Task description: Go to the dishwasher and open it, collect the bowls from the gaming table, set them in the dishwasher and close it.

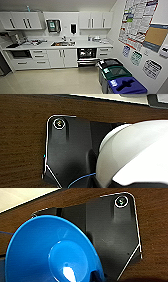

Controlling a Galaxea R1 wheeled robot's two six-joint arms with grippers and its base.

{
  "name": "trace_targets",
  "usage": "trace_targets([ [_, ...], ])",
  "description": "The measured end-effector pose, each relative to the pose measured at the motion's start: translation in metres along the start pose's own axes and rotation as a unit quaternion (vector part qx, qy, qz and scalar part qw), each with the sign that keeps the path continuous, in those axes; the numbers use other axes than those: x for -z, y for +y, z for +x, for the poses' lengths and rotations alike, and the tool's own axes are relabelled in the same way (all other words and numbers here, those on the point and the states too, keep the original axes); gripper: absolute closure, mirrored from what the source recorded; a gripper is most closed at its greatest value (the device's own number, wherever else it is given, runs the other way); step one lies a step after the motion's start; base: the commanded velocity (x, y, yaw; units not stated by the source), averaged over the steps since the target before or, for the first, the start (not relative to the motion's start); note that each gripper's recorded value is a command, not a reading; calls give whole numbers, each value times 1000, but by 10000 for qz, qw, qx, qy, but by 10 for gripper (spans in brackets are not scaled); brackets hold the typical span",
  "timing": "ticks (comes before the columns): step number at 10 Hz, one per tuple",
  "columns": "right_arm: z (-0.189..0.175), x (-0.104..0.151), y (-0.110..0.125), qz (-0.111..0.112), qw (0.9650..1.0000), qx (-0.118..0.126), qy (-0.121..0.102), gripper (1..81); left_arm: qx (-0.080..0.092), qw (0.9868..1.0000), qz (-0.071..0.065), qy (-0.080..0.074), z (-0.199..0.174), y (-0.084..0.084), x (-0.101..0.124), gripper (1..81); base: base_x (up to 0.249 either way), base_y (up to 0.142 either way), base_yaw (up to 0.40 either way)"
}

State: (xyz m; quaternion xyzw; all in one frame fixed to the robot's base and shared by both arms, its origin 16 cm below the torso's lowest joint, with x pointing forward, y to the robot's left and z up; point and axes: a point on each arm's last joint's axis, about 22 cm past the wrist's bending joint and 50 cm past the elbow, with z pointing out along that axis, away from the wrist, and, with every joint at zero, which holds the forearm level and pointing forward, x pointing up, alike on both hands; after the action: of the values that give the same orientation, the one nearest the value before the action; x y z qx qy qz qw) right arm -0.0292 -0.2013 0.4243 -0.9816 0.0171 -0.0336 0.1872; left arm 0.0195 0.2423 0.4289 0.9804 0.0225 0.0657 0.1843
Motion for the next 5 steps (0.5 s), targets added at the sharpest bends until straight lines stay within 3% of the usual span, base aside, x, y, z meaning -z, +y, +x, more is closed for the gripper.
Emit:
trace_targets([
  [5, 3, 0, -1, 9, 10000, 7, 27, 811, 18, 10000, -2, -26, -6, 0, 0, 811, 110, 0, 0],
])
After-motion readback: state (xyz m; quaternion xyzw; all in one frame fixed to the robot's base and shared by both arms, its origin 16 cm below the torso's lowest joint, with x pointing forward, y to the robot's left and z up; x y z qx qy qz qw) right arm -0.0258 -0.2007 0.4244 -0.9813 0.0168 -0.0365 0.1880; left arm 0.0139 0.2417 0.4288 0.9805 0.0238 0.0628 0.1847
